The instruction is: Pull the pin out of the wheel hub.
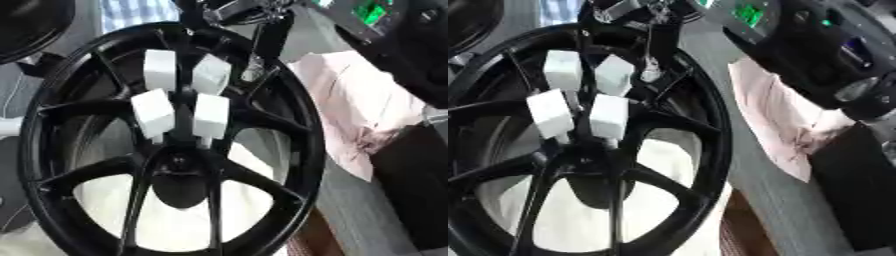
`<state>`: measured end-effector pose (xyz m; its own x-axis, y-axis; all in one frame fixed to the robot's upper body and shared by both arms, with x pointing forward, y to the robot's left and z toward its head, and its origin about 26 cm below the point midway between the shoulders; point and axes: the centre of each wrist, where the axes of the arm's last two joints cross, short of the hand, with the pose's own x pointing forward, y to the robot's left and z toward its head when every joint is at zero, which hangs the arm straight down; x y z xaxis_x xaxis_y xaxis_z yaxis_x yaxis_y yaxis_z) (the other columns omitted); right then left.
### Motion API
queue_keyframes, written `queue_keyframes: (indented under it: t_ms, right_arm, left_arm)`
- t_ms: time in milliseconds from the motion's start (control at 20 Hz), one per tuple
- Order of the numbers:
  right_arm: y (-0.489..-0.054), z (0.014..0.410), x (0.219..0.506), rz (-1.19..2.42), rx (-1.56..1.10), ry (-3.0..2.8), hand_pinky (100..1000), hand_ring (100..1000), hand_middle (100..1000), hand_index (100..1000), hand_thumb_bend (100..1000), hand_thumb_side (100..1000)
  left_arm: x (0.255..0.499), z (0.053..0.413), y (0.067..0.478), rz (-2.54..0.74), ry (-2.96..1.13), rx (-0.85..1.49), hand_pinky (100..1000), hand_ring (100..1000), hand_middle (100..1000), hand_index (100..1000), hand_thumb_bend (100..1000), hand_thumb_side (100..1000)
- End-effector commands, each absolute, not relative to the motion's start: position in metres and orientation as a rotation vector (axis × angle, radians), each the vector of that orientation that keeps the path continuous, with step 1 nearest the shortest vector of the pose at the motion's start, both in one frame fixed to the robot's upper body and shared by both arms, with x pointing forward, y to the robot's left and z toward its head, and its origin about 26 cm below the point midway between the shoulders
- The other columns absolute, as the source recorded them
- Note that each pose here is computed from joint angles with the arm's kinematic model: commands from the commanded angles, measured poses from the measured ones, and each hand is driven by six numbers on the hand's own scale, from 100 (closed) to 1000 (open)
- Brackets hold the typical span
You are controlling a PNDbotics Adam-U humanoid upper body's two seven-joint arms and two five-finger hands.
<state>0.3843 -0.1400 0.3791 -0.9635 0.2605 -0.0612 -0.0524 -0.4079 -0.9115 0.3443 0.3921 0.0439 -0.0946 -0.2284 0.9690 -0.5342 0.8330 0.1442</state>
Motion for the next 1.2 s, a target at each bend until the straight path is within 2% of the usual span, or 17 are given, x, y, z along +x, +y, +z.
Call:
queue_keyframes:
  t_ms: [50, 750, 1200]
  right_arm:
    - [-0.146, 0.389, 0.382, 2.511, -0.313, -1.562, 908, 890, 812, 875, 385, 166]
    - [-0.15, 0.395, 0.392, 2.377, -0.287, -1.576, 870, 810, 656, 768, 331, 197]
    - [-0.147, 0.392, 0.392, 2.249, -0.17, -1.546, 836, 796, 643, 771, 364, 207]
  left_arm:
    - [0.347, 0.059, 0.398, 0.262, -1.717, 0.62, 668, 450, 422, 655, 418, 758]
    - [0.346, 0.058, 0.399, 0.262, -1.715, 0.62, 669, 453, 422, 655, 419, 758]
    - [0.346, 0.058, 0.399, 0.264, -1.713, 0.62, 669, 454, 422, 654, 417, 757]
